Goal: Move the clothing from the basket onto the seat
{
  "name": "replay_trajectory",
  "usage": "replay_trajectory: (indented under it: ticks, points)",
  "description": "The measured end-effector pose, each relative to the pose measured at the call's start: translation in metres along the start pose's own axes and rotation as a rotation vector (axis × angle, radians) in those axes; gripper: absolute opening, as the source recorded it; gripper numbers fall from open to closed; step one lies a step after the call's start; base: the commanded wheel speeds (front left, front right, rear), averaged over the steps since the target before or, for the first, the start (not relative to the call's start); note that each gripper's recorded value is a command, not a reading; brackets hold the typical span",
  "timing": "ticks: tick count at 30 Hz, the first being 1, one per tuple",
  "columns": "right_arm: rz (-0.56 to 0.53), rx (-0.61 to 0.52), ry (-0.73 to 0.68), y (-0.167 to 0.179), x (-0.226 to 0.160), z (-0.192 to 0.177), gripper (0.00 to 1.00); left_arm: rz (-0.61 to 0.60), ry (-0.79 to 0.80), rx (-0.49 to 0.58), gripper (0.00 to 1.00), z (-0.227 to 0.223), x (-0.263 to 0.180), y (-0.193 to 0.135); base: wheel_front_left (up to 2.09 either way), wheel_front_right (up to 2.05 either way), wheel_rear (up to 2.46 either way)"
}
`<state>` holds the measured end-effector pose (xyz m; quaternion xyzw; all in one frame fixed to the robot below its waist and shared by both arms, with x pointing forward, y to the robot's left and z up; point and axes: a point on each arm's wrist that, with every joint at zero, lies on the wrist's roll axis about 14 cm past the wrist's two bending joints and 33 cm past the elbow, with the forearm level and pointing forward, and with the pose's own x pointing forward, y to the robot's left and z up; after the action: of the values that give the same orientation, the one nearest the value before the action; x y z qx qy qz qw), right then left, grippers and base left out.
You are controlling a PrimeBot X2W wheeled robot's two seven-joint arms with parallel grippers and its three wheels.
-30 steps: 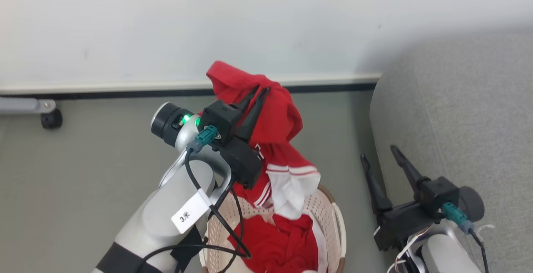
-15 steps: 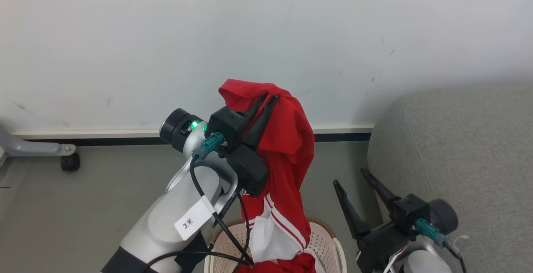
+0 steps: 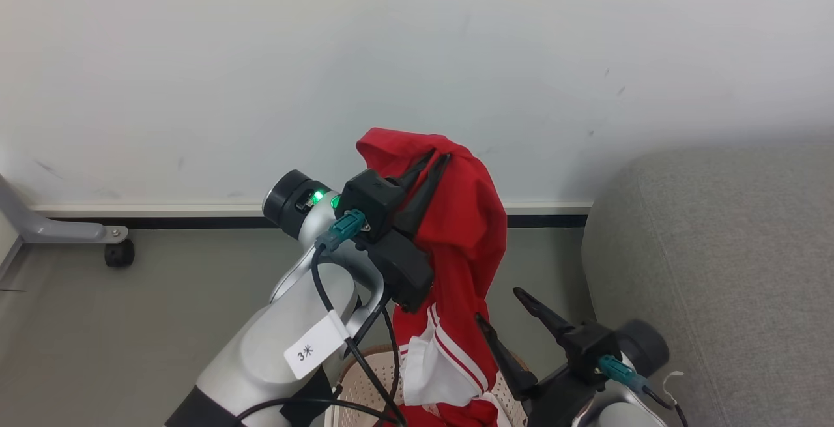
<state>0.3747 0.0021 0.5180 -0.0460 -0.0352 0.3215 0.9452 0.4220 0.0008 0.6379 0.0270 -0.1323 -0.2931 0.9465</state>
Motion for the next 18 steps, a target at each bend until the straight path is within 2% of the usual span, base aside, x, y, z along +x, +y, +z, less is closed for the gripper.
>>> replay_trajectory:
  ticks: [6,18]
  points:
    - [0.065,-0.027,0.003,0.012,0.014,0.005,1.00,-0.022,-0.008,-0.004,0.00,0.005,0.000,-0.009,0.00,0.00,0.00]
    - [0.131,-0.087,0.072,0.013,0.040,-0.002,1.00,-0.080,-0.026,-0.029,0.00,0.014,0.000,-0.031,0.00,0.00,0.00]
